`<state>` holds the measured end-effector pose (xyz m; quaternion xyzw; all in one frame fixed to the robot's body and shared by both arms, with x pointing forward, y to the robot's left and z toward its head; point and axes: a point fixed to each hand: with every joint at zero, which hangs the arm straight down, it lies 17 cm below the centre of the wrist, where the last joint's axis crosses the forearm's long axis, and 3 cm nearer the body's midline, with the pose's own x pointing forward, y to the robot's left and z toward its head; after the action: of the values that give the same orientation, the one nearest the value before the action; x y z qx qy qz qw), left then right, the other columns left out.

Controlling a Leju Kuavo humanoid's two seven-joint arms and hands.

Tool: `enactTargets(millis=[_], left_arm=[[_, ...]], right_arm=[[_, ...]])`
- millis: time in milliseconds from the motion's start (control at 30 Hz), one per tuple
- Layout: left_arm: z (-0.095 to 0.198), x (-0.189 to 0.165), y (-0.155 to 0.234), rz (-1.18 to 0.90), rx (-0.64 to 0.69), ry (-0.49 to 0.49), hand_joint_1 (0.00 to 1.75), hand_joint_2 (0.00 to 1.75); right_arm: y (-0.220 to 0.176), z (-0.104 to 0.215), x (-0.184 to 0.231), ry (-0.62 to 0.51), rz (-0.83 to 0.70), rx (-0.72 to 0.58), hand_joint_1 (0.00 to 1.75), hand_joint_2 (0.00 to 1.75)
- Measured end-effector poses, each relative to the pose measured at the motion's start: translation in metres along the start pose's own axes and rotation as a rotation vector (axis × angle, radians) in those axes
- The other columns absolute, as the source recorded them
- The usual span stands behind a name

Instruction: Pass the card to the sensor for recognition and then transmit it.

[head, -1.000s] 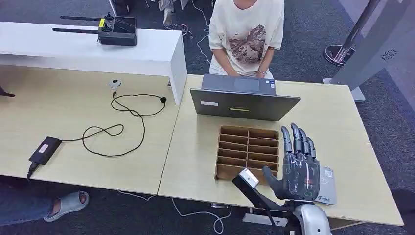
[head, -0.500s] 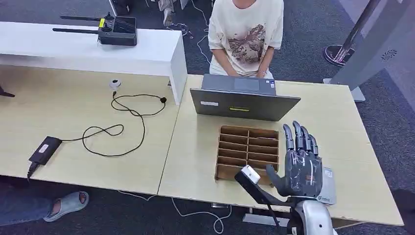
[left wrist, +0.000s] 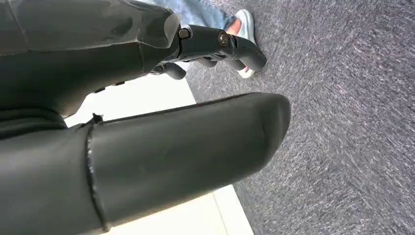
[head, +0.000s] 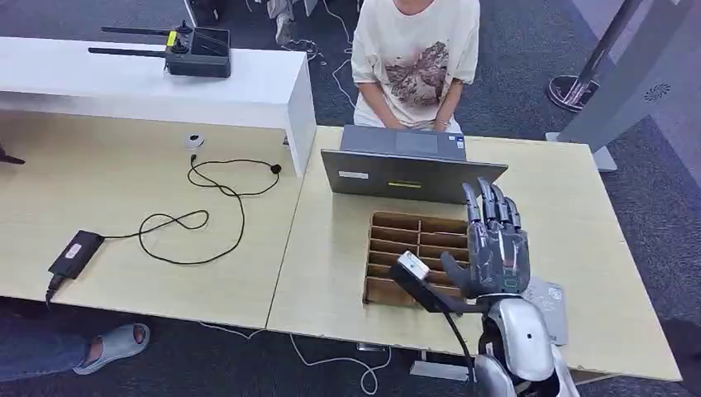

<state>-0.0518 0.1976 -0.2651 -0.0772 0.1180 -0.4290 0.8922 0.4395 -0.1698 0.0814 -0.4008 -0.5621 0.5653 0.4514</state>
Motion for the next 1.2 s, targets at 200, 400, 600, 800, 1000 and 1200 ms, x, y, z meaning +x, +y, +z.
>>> enactTargets(millis=[200, 400, 600, 800, 1000, 1200], left_arm=[[0.000, 0.000, 0.000, 0.003, 0.003, -0.002, 0.00, 0.00], [0.000, 0.000, 0.000, 0.005, 0.004, -0.002, 0.00, 0.00], [0.000, 0.000, 0.000, 0.006, 0.004, -0.001, 0.00, 0.00], [0.000, 0.000, 0.000, 0.006, 0.004, -0.001, 0.00, 0.00], [0.000, 0.000, 0.001, 0.004, 0.005, -0.002, 0.00, 0.00], [0.000, 0.000, 0.001, 0.004, 0.005, -0.002, 0.00, 0.00]], right_arm=[[0.011, -0.012, 0.000, -0.017, -0.003, 0.038, 0.00, 1.75], [0.021, -0.020, -0.003, -0.021, 0.005, 0.073, 0.00, 1.75], [0.031, -0.024, -0.004, -0.024, 0.004, 0.103, 0.00, 1.75], [0.039, -0.025, -0.007, -0.013, 0.002, 0.125, 0.00, 1.75], [0.045, -0.024, -0.014, 0.024, -0.001, 0.139, 0.00, 1.75], [0.046, -0.022, -0.024, 0.067, 0.034, 0.138, 0.00, 1.75]])
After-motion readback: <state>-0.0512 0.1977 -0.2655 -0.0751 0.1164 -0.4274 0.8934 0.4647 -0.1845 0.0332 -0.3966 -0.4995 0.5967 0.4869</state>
